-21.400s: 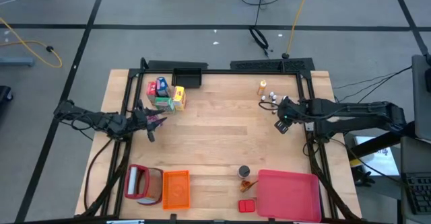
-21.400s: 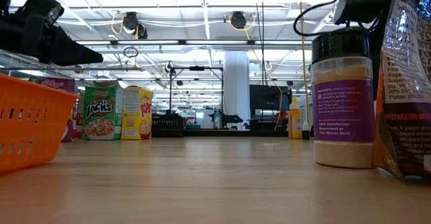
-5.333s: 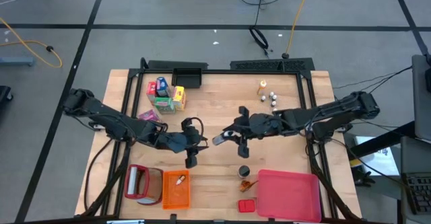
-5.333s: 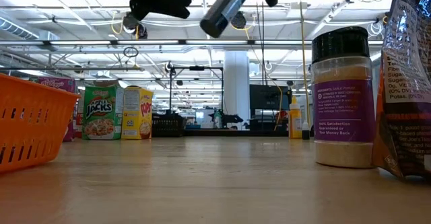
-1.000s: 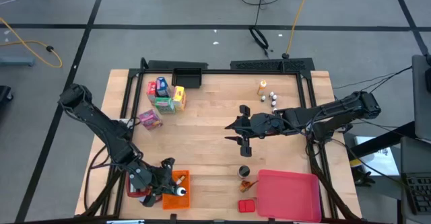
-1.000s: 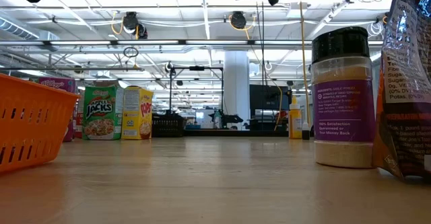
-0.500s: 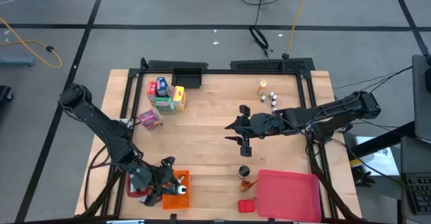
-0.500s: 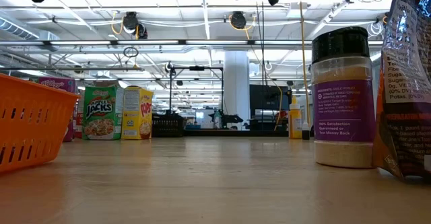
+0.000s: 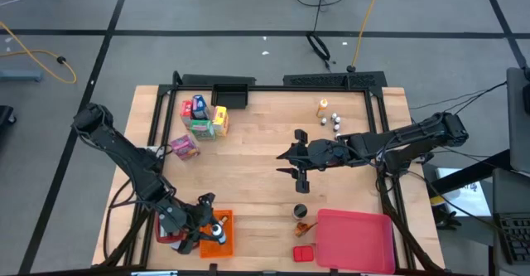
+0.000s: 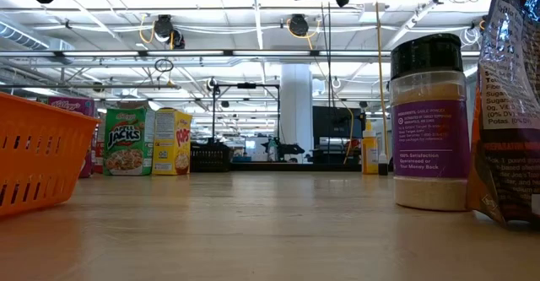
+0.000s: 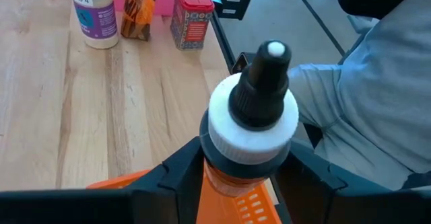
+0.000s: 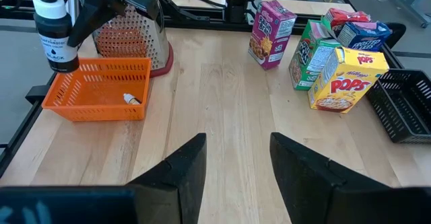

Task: Pick & Place Kitchen Items
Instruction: Put the big black food coloring bottle into the orange bin, then put the yellow cereal box into the red bin

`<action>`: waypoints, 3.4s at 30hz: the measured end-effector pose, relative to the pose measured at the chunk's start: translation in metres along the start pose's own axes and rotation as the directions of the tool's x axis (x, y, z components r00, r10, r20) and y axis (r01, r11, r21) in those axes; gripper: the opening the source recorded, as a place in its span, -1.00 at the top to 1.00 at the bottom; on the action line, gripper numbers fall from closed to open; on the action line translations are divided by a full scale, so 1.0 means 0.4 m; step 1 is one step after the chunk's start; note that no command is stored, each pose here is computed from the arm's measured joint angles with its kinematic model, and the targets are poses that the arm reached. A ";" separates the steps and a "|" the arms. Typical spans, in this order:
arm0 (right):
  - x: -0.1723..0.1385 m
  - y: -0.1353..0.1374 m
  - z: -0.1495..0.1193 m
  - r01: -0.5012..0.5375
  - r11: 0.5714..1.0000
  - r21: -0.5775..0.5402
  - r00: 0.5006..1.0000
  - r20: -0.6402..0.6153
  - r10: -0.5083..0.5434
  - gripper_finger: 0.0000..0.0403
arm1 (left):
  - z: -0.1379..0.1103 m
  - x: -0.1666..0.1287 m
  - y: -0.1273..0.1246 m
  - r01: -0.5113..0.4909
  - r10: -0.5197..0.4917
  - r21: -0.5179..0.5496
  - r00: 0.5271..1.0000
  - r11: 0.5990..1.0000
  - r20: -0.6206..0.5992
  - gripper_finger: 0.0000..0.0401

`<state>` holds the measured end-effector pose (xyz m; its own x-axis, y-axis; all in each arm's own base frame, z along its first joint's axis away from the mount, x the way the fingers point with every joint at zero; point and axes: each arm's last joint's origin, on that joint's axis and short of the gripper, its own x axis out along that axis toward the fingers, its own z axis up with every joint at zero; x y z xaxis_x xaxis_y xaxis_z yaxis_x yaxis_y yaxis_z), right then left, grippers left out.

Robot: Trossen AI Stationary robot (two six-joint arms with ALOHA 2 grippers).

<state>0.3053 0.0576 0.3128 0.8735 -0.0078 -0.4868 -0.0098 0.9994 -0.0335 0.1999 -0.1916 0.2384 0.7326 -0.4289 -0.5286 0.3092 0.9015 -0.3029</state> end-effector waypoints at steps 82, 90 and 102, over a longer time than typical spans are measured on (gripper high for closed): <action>0.000 0.001 0.000 -0.004 1.000 0.000 1.000 0.000 0.004 0.23 | 0.003 0.000 0.001 -0.010 0.011 -0.085 1.000 0.996 0.011 -0.22; 0.003 0.001 -0.005 -0.004 1.000 0.000 1.000 -0.001 0.004 0.23 | 0.043 -0.008 0.011 -0.044 0.053 -0.103 0.995 0.994 0.081 -0.07; 0.016 0.001 -0.032 -0.004 1.000 -0.004 1.000 -0.003 0.004 0.23 | 0.147 -0.026 0.098 -0.256 0.267 -0.104 0.957 0.961 0.115 0.07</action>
<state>0.3047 0.0577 0.2986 0.8721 -0.0043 -0.4894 -0.0149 0.9993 -0.0354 0.2400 -0.1486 0.2785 0.8534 -0.1628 -0.4951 0.0470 0.9701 -0.2381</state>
